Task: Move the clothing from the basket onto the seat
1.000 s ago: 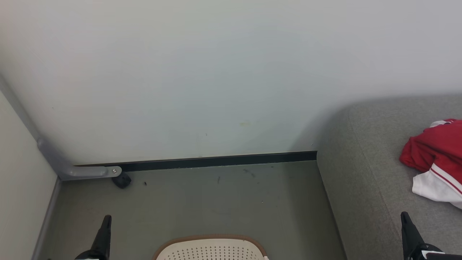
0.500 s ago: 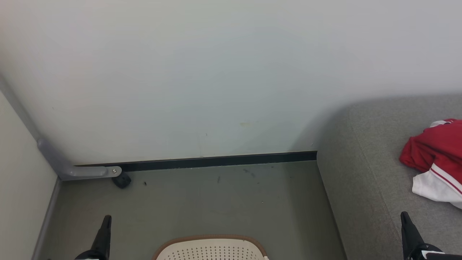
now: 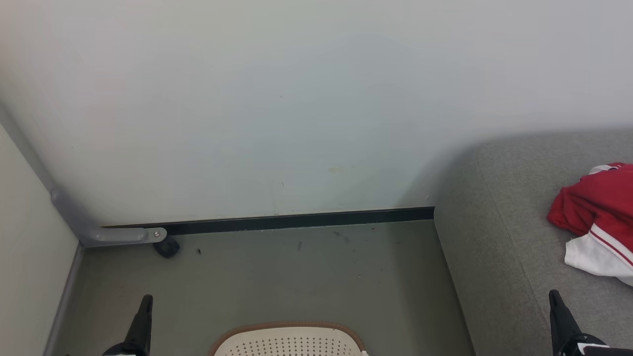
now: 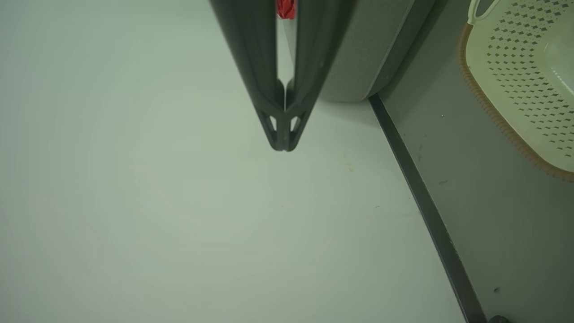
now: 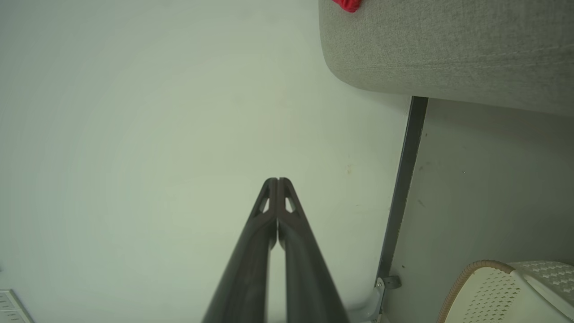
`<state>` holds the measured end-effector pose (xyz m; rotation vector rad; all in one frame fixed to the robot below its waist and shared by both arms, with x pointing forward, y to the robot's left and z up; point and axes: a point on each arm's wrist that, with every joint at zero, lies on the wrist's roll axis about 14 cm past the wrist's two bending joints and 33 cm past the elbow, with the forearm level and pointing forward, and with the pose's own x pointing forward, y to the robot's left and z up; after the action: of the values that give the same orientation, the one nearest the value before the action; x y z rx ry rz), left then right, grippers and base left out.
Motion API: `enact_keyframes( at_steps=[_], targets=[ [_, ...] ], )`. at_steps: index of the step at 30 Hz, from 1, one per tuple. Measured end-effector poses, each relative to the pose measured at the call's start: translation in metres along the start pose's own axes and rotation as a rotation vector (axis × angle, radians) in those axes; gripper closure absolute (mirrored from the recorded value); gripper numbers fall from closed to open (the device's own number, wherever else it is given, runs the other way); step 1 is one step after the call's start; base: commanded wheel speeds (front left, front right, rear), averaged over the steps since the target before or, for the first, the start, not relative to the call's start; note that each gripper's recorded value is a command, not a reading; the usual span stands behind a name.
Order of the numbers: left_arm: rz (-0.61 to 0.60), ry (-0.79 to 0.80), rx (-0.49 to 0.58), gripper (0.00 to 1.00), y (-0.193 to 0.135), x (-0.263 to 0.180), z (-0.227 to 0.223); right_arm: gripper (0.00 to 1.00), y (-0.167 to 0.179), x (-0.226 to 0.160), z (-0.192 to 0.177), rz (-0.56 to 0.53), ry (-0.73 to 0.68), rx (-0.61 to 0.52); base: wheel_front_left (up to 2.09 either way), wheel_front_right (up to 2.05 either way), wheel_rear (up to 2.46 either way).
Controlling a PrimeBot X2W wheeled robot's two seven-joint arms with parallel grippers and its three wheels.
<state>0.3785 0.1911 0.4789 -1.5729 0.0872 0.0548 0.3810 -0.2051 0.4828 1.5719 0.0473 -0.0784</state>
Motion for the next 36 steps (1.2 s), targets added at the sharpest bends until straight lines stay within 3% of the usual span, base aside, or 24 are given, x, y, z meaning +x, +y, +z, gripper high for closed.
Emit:
enact_keyframes(
  at_steps=[36],
  targets=[
    [0.001,0.0,0.0,1.0,0.0004,0.0,0.0,1.0,0.0,0.0,-0.0001,0.0,0.0,0.0,0.0,0.0,0.0]
  ],
)
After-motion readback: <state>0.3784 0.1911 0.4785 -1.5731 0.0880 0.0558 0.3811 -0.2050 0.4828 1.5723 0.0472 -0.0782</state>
